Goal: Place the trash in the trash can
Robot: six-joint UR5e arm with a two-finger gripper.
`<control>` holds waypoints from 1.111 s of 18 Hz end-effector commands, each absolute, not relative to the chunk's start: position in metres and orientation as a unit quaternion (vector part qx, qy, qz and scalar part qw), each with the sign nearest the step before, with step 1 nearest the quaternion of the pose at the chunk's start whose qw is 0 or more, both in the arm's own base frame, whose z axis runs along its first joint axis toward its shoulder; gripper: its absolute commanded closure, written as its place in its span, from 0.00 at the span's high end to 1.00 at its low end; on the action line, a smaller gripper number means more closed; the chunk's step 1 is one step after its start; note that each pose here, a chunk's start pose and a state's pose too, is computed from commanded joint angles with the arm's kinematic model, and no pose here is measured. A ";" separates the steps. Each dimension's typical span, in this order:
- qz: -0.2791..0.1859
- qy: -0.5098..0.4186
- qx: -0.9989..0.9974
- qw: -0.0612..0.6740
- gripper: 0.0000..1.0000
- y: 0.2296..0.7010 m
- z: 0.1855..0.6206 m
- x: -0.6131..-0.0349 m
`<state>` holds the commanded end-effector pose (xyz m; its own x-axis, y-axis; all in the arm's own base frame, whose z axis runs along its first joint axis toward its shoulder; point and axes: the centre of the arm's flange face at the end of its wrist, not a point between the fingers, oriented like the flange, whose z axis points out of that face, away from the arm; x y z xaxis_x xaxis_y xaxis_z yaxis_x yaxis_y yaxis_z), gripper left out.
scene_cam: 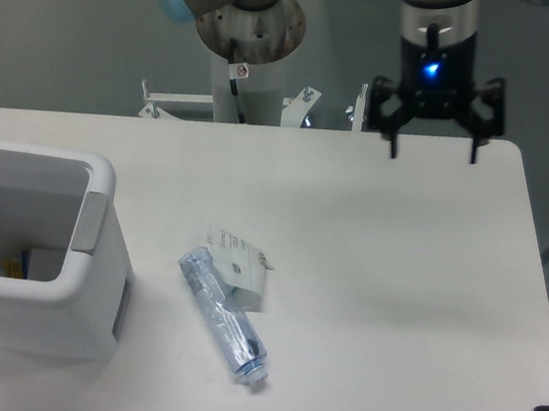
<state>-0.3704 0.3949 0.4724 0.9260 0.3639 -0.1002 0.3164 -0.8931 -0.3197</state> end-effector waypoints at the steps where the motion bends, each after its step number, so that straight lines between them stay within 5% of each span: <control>1: 0.059 -0.179 -0.970 0.155 1.00 0.400 0.461 -0.362; 11: -0.039 -0.241 -0.964 0.100 1.00 0.464 0.363 -0.316; 20: -0.062 -0.279 -0.955 0.075 1.00 0.497 0.299 -0.310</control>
